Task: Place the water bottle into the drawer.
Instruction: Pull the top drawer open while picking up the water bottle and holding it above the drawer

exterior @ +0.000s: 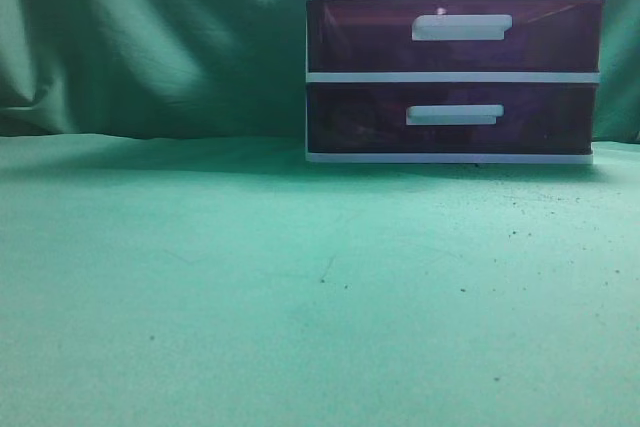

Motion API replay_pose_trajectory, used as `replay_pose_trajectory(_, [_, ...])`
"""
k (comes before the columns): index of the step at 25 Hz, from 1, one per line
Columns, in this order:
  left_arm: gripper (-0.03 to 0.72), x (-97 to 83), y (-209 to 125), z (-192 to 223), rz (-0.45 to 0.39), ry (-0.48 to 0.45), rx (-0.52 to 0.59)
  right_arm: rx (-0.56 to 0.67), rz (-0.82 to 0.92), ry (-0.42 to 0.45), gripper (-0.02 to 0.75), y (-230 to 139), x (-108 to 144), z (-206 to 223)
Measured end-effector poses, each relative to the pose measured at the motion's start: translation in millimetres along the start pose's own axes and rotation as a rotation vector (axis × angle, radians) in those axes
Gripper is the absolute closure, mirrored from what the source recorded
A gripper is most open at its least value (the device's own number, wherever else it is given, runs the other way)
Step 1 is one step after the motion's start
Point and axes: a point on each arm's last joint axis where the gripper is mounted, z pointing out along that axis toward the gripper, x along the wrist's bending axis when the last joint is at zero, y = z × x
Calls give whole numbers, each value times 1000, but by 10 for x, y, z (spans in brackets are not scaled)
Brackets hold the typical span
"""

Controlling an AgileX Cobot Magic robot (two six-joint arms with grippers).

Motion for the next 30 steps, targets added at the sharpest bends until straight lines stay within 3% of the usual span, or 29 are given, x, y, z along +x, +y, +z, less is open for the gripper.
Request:
replay_pose_trajectory(4, [367, 0, 0, 0, 0, 0, 0, 10, -434, 14, 738, -56, 29, 414])
replay_pose_trajectory(6, [367, 0, 0, 0, 0, 0, 0, 0, -619, 77, 738, -120, 137, 638])
replay_pose_trajectory(10, [367, 0, 0, 0, 0, 0, 0, -24, -807, 239, 738, -193, 442, 1067])
replay_pose_trajectory(15, [367, 4, -1, 0, 4, 4, 1, -31, -941, 309, 738, -164, 639, 1678])
replay_pose_trajectory(23, [367, 29, -5, -1, 35, 32, 7, -85, -1018, 305, 468, -159, 839, 2490])
replay_pose_trajectory(30, [367, 52, -8, -2, 62, 57, 12, -119, -1113, 329, 453, -223, 1007, 3025])
